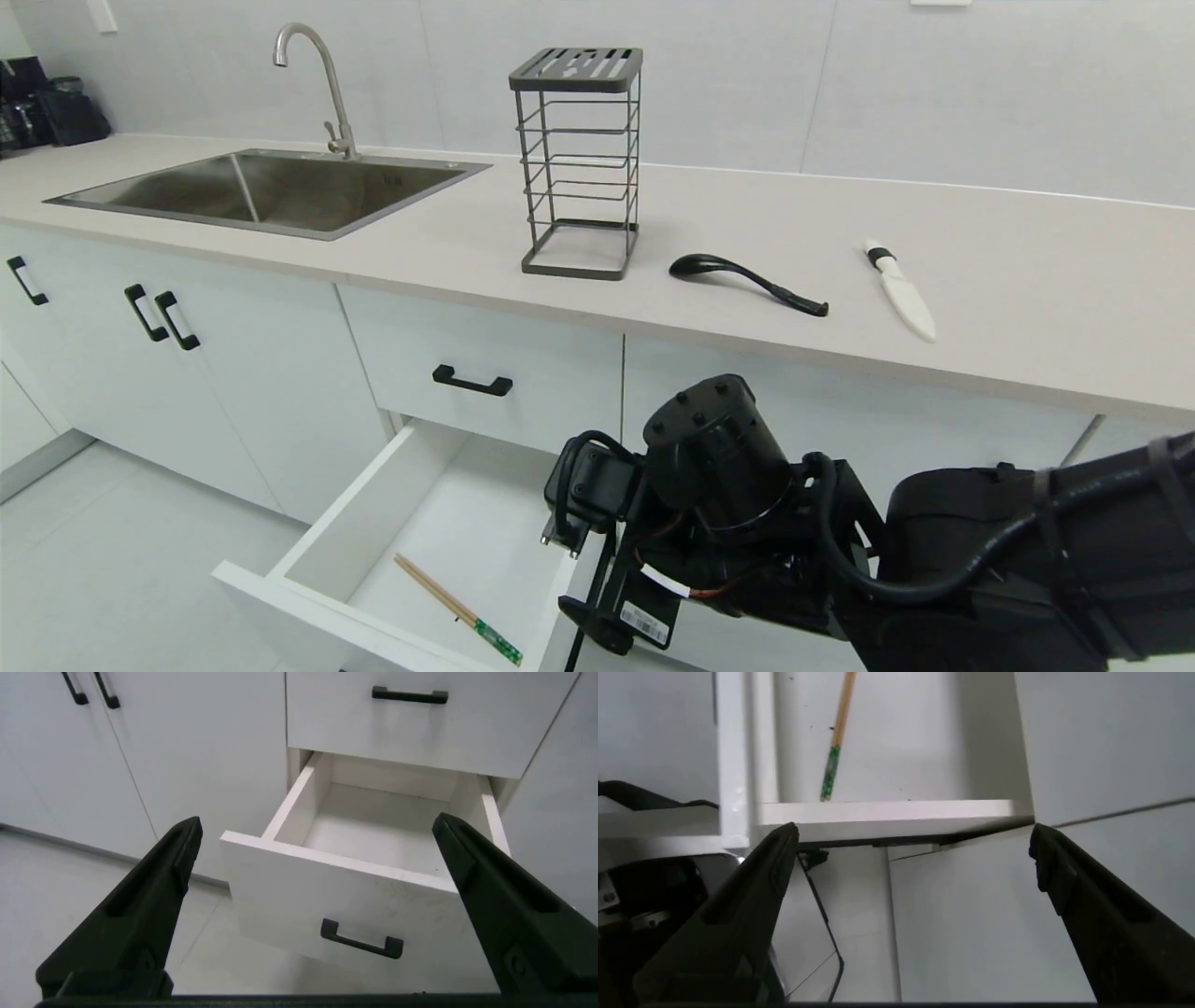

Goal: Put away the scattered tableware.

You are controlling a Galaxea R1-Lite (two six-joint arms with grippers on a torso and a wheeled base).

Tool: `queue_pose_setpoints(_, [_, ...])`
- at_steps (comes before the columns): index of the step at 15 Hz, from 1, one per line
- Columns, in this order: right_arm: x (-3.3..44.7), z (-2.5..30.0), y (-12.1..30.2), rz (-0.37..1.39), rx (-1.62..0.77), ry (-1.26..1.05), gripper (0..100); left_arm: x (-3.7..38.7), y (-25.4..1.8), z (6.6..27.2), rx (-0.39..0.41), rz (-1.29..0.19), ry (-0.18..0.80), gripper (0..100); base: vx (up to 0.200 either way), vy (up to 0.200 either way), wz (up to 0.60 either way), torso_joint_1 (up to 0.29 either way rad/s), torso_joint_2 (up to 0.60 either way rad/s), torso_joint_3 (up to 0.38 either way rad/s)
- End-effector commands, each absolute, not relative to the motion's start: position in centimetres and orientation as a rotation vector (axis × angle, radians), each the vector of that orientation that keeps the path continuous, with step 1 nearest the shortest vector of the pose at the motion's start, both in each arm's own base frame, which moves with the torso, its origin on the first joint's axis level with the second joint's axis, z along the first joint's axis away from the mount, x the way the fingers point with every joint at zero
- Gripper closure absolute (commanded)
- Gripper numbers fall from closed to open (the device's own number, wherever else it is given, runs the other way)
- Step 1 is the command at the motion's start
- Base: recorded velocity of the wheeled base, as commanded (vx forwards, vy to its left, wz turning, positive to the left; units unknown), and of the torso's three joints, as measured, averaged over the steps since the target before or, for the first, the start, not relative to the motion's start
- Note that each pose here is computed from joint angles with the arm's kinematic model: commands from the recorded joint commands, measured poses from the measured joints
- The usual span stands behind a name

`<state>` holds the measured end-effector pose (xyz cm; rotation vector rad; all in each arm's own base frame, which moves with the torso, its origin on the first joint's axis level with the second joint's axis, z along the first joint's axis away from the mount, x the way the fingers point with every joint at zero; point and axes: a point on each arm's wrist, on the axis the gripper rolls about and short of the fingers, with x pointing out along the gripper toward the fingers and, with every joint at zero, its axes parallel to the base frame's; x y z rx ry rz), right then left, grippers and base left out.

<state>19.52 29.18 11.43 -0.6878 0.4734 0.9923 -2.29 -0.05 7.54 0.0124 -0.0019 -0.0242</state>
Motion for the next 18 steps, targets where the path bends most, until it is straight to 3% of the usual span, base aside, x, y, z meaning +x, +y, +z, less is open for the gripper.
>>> queue_pose_setpoints(1, [19.34, 11.79, 29.06, 0.994, -0.685, 0.465, 0, -2.28, -0.06, 7.56, 0.012, -0.025, -0.002, 0, 0.000, 0.000, 0.00, 0.178, -0.39, -0.212])
queue_pose_setpoints(7, [19.32, 11.83, 29.11, 0.994, -0.685, 0.463, 0, -2.28, -0.06, 7.56, 0.012, -0.025, -0.002, 0, 0.000, 0.000, 0.00, 0.088, -0.24, -0.122])
queue_pose_setpoints(18, [19.28, 11.32, 28.77, 0.993, -0.709, 0.509, 0, -2.28, -0.06, 7.56, 0.012, -0.025, -0.002, 0, 0.000, 0.000, 0.00, 0.247, -0.48, -0.251])
